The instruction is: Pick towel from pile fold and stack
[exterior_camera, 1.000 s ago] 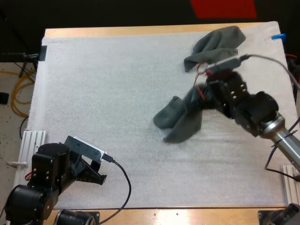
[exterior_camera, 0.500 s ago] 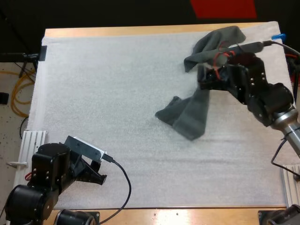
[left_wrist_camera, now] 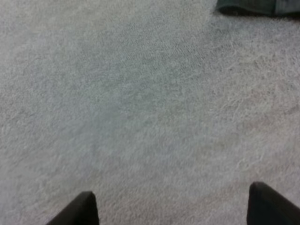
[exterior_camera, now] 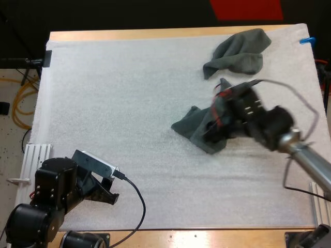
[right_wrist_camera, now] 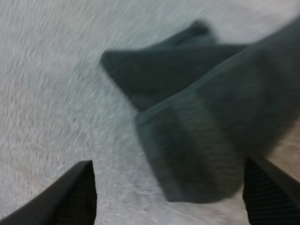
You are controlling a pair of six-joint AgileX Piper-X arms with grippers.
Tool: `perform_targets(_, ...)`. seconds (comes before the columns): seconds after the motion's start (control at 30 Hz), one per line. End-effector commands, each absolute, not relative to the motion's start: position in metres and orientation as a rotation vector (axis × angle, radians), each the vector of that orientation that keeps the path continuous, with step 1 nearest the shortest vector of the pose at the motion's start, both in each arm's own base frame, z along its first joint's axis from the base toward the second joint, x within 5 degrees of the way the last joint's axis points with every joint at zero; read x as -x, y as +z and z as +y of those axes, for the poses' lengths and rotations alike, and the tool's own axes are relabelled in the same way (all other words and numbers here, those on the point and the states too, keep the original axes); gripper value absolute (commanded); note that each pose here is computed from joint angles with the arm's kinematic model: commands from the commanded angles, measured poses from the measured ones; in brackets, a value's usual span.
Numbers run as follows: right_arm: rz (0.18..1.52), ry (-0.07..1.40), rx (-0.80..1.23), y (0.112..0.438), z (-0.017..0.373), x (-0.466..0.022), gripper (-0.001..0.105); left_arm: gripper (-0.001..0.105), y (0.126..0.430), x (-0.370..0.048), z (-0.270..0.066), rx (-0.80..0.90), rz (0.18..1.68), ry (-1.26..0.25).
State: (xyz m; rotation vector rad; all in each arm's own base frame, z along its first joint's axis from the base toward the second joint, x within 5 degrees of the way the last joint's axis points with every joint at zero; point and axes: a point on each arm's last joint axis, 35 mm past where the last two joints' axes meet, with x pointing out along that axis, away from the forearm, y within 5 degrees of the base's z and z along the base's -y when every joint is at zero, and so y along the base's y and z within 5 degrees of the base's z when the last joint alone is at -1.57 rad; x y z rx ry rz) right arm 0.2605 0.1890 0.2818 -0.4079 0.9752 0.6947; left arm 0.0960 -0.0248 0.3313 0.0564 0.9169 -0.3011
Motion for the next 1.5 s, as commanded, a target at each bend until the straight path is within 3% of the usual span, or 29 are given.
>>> perform_targets(0.0, 0.971, 0.741, 0.416, 0.271, 0.200, -0.262, 0.063, 0.062, 0.332, -0.096, -0.026, -0.036, 0.915, -0.326)
perform_targets(0.2, 1.025, 0.801, 0.484, 0.219, 0.234, -0.273, 0.063, 0.062, 0.332, -0.094, -0.030, 0.016, 0.921, -0.433)
perform_targets(0.63, 1.195, 0.699, 0.601, 0.145, 0.240, -0.285, 0.063, 0.062, 0.332, -0.094, -0.030, 0.017, 0.923, -0.434)
perform_targets(0.73, 1.210, 0.663, 0.627, 0.136, 0.240, -0.286, 0.052, 0.062, 0.332, -0.094, -0.030, 0.017, 0.923, -0.434)
perform_targets(0.77, 1.211, 0.657, 0.627, 0.136, 0.240, -0.286, 0.049, 0.062, 0.332, -0.094, -0.030, 0.017, 0.924, -0.434)
perform_targets(0.93, 1.208, 0.655, 0.622, 0.137, 0.240, -0.287, 0.010, 0.062, 0.332, -0.094, -0.030, 0.017, 0.926, -0.434)
perform_targets(1.0, 1.206, 0.655, 0.622, 0.137, 0.241, -0.287, 0.001, 0.062, 0.332, -0.094, -0.030, 0.017, 0.926, -0.434)
perform_targets(1.27, 1.140, 0.660, 0.599, 0.161, 0.243, -0.290, 0.000, 0.062, 0.332, -0.094, -0.030, 0.017, 0.926, -0.434)
perform_targets(1.47, 0.950, 0.589, 0.585, 0.232, 0.235, -0.286, 0.000, 0.062, 0.332, -0.094, -0.030, 0.017, 0.926, -0.434)
